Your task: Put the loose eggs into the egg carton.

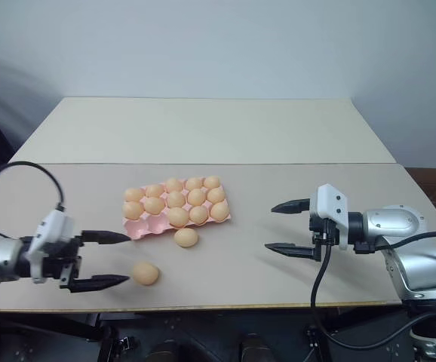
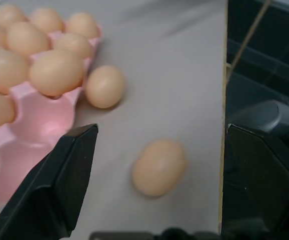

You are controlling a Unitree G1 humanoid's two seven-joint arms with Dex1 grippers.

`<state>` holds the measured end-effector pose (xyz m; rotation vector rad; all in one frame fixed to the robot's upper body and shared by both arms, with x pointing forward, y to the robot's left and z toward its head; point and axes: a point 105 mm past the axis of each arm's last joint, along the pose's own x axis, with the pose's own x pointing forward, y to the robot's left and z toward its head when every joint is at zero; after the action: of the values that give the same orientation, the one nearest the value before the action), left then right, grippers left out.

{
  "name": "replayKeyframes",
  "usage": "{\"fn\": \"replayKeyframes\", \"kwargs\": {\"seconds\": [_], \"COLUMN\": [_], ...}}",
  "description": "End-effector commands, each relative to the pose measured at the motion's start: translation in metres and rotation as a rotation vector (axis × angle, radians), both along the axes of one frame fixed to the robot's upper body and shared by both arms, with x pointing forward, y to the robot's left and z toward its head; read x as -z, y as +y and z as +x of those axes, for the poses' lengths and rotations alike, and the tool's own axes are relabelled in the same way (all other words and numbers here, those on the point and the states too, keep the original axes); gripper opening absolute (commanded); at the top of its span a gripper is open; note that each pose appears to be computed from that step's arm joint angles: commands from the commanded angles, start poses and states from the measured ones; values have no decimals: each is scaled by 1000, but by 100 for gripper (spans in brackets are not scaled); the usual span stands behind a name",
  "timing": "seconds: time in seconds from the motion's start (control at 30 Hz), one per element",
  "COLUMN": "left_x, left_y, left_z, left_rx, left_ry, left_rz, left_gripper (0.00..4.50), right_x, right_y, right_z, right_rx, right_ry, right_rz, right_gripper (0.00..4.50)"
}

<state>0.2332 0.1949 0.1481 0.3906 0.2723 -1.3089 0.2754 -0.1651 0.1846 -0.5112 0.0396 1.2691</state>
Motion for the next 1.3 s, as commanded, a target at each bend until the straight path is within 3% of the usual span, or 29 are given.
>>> {"fn": "replayKeyframes", "kwargs": {"seconds": [0.03, 0.4, 0.5, 0.73, 1.07, 1.3], "left_x": [16, 56, 58, 53, -14, -24], "left_y": [-10, -28, -31, -28, -18, 4], "left_z": [2, 27, 27, 29, 36, 69], "left_rx": [102, 212, 225, 212, 29, -253], "left_ry": [-27, -70, -54, -67, -119, -231], "left_rz": [93, 228, 221, 207, -73, -72], "left_gripper": [450, 450, 395, 189, 185, 185], "right_x": [-11, -16, -17, -17, -17, -18], "right_y": [10, 12, 12, 11, 14, 16], "right_z": [-7, -16, -17, -18, -15, -12], "right_rx": [-62, -77, -69, -57, -55, -61], "right_ry": [-30, -37, -40, -42, -48, -54], "right_rz": [16, 17, 17, 22, 36, 42], "right_gripper": [447, 447, 450, 450, 450, 450]}}
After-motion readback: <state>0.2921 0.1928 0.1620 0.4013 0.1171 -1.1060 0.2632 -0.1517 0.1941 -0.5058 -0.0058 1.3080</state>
